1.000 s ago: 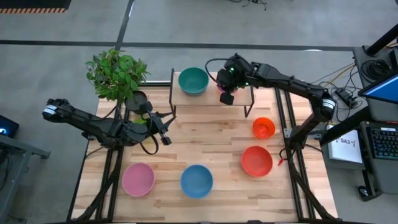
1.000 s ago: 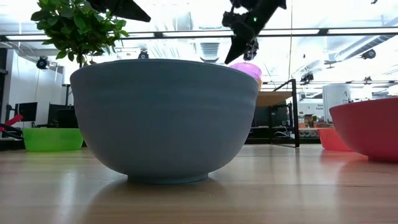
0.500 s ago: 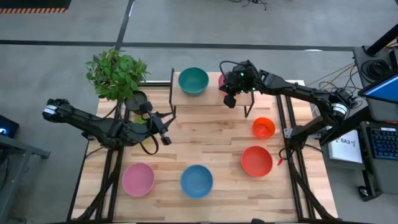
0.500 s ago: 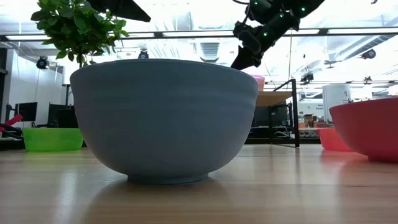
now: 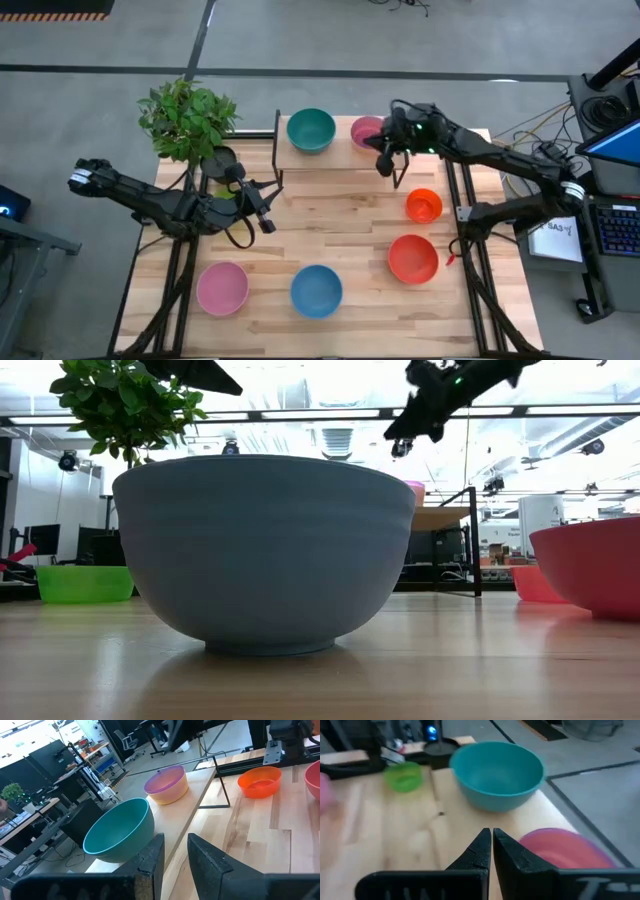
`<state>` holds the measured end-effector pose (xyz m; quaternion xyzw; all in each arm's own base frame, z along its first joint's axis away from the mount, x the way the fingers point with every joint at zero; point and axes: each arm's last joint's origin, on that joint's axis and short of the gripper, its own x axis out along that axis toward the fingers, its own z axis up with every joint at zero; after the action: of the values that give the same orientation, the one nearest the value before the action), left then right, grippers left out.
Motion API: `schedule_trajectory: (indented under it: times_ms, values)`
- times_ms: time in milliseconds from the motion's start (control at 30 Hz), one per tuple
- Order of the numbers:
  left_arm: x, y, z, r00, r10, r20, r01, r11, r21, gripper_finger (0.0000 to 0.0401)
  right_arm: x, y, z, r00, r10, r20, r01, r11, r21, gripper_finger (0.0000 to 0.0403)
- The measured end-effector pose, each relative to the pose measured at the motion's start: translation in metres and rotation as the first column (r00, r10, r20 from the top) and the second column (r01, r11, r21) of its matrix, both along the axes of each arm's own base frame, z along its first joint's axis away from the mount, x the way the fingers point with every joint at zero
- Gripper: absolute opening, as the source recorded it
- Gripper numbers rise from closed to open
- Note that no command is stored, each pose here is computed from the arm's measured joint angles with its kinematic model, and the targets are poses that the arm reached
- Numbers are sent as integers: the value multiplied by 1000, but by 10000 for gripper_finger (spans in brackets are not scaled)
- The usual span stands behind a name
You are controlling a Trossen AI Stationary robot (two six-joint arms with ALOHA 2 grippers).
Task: Place and stack bowls onto a shelf
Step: Stack the big pink bowl on top of the big dark green bowl on the shelf
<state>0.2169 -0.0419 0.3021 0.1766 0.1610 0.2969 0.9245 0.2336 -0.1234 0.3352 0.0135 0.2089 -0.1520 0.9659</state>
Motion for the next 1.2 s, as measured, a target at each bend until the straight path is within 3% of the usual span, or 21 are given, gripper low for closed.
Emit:
schedule_trajectory:
  times_ms: [300, 433, 700, 833, 933, 1067, 1133, 1200]
  values:
    - [1, 1, 4, 999, 13, 42, -13, 1000, -12, 68, -24, 65, -17, 980, 187, 64, -193, 974, 118, 9]
    - [1, 7, 10, 987, 114, 112, -109, 993, -53, 68, -29, 87, -29, 961, 266, 76, -274, 951, 142, 9]
    - [-3, 9, -1, 971, 192, 146, -145, 948, -282, 68, -32, 118, -42, 918, 393, 55, -397, 903, 168, 9]
    - [-3, 6, -8, 987, 101, 122, -38, 899, -436, 68, -32, 130, -46, 888, 459, 40, -459, 876, 149, 9]
    - [-1, 0, -9, 990, -52, 128, 116, 808, -577, 68, -32, 136, -50, 875, 484, 26, -482, 864, 144, 9]
    - [0, -12, -12, 938, -323, 130, 299, 554, -777, 67, -33, 141, -56, 863, 505, 10, -500, 852, 153, 9]
    - [-1, -15, -17, 917, -386, 102, 287, 460, -841, 67, -33, 142, -60, 859, 512, -1, -505, 848, 157, 9]
    - [-2, -16, -26, 923, -383, 30, 207, 430, -879, 67, -34, 143, -63, 858, 514, -9, -506, 847, 161, 9]
